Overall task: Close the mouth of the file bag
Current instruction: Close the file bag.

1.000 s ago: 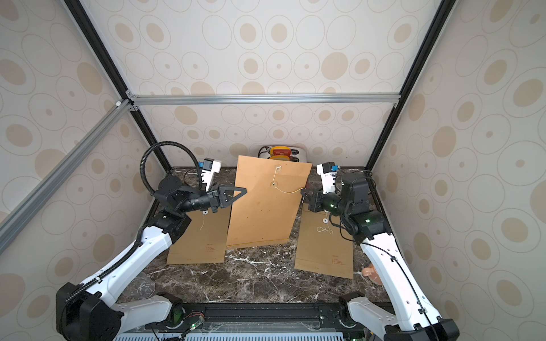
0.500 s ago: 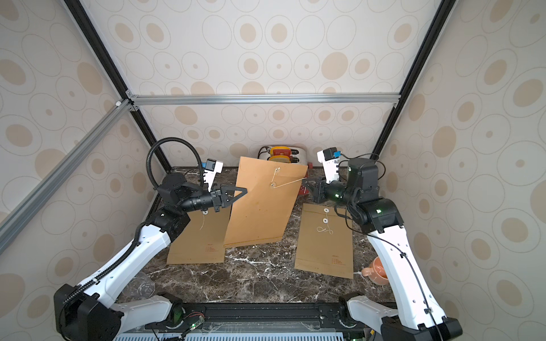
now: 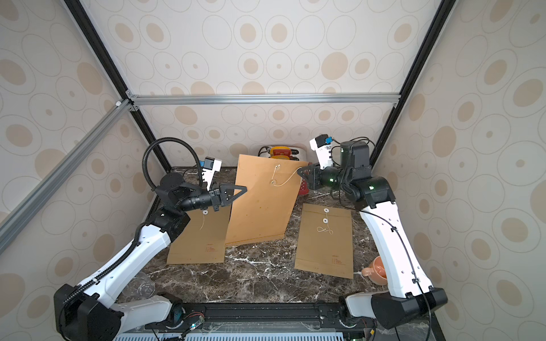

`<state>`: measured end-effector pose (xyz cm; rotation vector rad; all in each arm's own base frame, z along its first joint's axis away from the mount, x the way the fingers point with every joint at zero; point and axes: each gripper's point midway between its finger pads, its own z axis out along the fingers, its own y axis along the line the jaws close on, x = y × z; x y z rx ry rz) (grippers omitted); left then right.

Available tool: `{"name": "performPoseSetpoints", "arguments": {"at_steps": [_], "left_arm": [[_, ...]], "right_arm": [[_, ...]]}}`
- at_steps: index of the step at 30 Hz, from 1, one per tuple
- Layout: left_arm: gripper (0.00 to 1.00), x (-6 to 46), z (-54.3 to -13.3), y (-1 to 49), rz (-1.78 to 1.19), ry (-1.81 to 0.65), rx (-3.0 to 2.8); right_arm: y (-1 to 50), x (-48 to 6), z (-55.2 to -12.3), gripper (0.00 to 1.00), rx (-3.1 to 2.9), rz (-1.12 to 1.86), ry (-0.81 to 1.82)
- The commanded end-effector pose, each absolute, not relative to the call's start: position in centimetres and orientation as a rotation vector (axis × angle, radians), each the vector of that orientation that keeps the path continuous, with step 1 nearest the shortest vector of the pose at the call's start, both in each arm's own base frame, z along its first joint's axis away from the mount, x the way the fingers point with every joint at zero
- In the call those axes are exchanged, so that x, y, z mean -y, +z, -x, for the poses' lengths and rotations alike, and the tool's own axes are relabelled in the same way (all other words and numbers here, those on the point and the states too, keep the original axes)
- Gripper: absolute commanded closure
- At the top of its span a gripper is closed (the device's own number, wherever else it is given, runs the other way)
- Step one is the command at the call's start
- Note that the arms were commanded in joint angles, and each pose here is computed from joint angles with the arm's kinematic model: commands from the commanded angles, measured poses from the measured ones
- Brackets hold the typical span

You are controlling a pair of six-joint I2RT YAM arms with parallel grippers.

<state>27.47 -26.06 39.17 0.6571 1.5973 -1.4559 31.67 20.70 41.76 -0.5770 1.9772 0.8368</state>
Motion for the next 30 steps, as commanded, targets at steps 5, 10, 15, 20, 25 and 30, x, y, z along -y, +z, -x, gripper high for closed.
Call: {"name": "performPoseSetpoints", "arguments": {"at_steps": [5,10,15,20,25,30], "left_arm": [[1.00,26.4,-26.6,41.2,-0.706,-1.471,-1.521],[1.00,26.5,-26.8,40.9,-0.702,-1.477,-1.533],[1.00,26.5,-27.0,40.8,-0.695,-1.473,-1.538],[1.00,26.5,-27.1,40.7,-0.688,-1.470,-1.547],[1.00,26.5,-26.9,40.8,-0.696,-1.471,-1.543],[1.00,26.5,-27.0,40.8,-0.694,-1.472,-1.544]], "right_arm": [[43.7,-21.0,-32.6,1.00,-1.940,0.584,0.824],[44.4,-21.7,-32.6,1.00,-1.918,0.593,0.866],[45.1,-22.5,-31.7,1.00,-1.892,0.612,0.885],[45.5,-24.3,-30.7,1.00,-1.867,0.662,0.885],[45.4,-26.7,-30.3,1.00,-1.868,0.722,0.883],[44.9,-29.1,-29.3,1.00,-1.871,0.788,0.865]]}}
